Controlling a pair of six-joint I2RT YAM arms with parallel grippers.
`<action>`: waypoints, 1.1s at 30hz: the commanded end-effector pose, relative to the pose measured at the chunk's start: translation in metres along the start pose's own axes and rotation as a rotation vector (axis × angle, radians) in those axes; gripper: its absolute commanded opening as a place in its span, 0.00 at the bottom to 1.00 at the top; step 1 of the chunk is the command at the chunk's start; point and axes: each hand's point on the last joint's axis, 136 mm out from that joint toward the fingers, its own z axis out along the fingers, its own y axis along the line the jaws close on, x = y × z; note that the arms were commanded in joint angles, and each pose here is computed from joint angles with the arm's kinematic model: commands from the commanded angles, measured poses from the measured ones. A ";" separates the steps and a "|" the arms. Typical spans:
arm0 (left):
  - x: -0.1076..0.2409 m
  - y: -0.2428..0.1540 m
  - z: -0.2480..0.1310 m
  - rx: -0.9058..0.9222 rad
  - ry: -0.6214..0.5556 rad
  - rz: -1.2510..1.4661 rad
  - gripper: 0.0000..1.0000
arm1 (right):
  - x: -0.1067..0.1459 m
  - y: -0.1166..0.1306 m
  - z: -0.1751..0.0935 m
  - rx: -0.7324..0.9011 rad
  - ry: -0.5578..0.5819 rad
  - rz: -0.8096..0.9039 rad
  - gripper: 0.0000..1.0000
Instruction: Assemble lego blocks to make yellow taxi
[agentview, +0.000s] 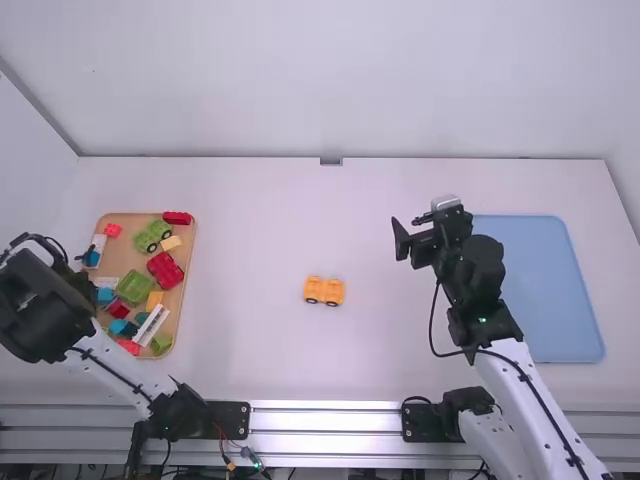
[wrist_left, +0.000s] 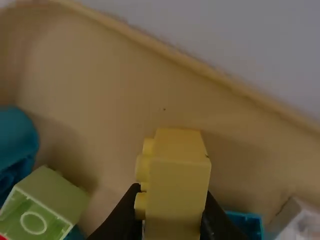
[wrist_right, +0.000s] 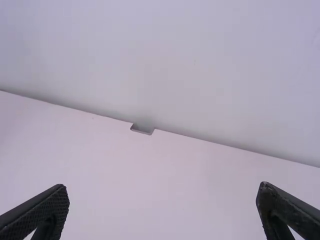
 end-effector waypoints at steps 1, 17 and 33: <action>-0.010 -0.015 -0.021 0.043 -0.027 0.073 0.05 | -0.019 -0.001 -0.001 0.002 -0.039 -0.002 0.99; 0.037 -0.050 -0.141 0.437 -0.156 0.527 0.02 | -0.034 0.026 0.002 -0.077 -0.097 0.100 0.99; 0.363 0.009 -0.266 1.189 -0.454 2.114 0.02 | -0.024 0.071 0.053 -0.666 0.065 0.383 0.99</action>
